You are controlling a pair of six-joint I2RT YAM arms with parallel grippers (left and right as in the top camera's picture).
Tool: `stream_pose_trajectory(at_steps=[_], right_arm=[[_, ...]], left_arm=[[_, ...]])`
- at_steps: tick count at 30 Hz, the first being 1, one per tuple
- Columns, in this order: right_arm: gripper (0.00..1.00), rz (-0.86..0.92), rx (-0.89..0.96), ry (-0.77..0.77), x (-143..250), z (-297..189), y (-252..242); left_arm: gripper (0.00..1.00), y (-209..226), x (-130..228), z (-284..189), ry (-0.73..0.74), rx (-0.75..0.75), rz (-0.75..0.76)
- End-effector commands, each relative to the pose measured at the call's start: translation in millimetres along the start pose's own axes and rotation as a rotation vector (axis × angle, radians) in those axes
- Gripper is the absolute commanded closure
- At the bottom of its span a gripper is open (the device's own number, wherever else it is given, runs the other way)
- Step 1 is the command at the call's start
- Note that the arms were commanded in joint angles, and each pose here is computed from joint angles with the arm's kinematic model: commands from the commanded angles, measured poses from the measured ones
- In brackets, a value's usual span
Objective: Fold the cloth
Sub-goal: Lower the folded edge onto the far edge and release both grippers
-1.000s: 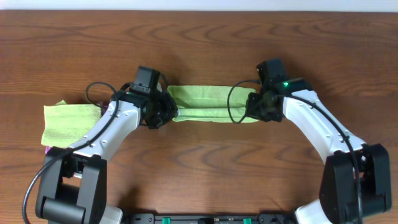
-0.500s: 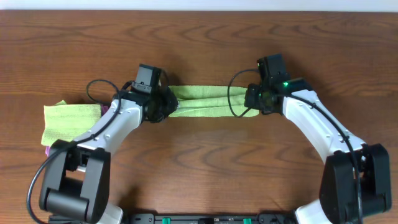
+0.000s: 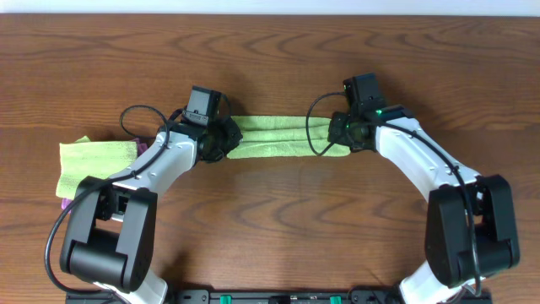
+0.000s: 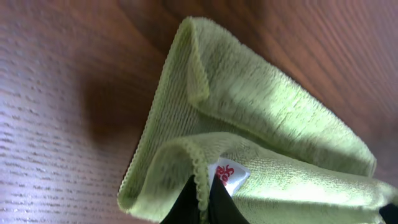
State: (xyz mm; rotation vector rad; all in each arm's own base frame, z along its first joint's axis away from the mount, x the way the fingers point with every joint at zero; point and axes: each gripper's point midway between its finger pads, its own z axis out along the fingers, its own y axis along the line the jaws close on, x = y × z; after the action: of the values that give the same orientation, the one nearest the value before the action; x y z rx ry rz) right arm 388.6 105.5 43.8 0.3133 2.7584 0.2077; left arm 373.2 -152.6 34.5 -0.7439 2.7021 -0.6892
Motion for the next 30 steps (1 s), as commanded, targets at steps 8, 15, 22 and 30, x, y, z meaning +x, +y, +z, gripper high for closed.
stream_pose_trajectory(at_steps=[8, 15, 22, 30], right_arm=[[0.99, 0.008, 0.056, -0.071, -16.7, -0.4, -5.6], [0.99, 0.005, 0.076, -0.098, -22.4, -1.1, -8.6], [0.99, 0.006, 0.082, -0.160, -36.2, -2.8, -7.7], [0.99, 0.006, 0.099, -0.164, -37.4, 7.3, -10.3]], left_arm=[[0.94, -0.9, -28.4, 2.7, -0.112, -0.022, 0.007], [0.94, -2.3, -33.0, 12.2, -0.124, -0.008, 0.011], [0.94, -4.0, -42.1, 15.8, -0.161, -0.006, 0.017], [0.94, -5.0, -50.2, 21.4, -0.191, -0.007, 0.028]])
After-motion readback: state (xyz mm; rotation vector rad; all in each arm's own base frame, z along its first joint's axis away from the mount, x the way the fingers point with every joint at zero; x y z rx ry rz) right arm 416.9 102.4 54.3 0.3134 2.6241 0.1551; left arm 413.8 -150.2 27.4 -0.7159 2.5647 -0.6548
